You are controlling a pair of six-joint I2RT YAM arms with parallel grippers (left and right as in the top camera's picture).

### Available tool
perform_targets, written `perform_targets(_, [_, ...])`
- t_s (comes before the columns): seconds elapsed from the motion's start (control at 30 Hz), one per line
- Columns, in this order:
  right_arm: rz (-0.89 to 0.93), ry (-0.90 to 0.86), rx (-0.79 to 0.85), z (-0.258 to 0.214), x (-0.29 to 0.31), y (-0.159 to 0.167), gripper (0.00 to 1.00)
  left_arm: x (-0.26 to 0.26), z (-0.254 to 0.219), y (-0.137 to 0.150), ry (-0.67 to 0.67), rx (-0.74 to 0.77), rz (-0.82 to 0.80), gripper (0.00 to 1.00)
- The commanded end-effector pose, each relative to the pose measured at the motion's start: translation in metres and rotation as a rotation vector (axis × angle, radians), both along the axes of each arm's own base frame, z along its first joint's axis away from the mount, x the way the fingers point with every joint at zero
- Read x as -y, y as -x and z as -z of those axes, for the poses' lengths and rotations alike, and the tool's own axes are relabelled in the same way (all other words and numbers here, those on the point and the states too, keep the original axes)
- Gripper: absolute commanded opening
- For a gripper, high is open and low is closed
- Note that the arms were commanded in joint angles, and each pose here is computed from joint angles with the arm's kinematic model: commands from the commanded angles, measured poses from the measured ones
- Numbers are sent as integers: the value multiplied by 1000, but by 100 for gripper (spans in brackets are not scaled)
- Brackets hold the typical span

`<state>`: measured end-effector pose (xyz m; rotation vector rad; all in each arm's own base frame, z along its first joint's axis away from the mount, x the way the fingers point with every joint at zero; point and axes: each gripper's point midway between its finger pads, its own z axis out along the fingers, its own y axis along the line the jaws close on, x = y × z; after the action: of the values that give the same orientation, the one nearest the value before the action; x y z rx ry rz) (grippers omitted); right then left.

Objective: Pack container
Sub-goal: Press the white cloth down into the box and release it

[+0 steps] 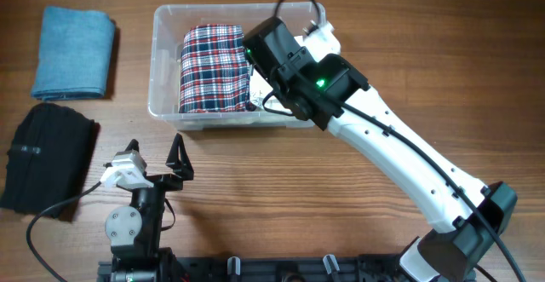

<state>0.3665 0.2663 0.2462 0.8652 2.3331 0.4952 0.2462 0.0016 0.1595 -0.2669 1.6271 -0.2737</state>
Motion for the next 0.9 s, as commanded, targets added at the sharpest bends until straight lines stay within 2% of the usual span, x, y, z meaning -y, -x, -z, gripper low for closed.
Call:
perform_targets(0.0, [-562,413,226,-25,-20,-16,98,0,2,0,-2,-1,-1,100])
perform_targets(0.07, [-718,502,277,-26,-30,-18,95,0,2,0,-2,-1,-1,100])
perform_targets(0.13, [-776,578,276,-16,-28,-26,63,0,2,0,-2,-1,-1,100])
perform_targets(0.17, [-808,619,268,-7,-27,-32,37,0,2,0,-2,-1,-1,100])
perform_targets(0.2, [-813,630,259,-1,-26,-36,25,0,2,0,-2,-1,-1,100])
perform_targets(0.23, [-814,639,243,7,-24,-40,7,0,2,0,-2,-1,-1,100])
perform_targets(0.27, [-813,644,228,14,-23,-44,4,0,2,0,-2,-1,-1,100])
perform_targets(0.4, [-905,635,131,63,-26,-53,4,0,2,0,-2,-1,-1,100])
perform_targets(0.6, [-1073,522,-85,131,-32,-25,4,0,2,0,-2,-1,-1,100])
perform_targets(0.7, [-1101,483,-151,144,-29,-16,4,0,2,0,-2,-1,-1,100])
perform_targets(0.87, [-1087,469,-216,165,-12,-23,4,0,2,0,-2,-1,-1,100])
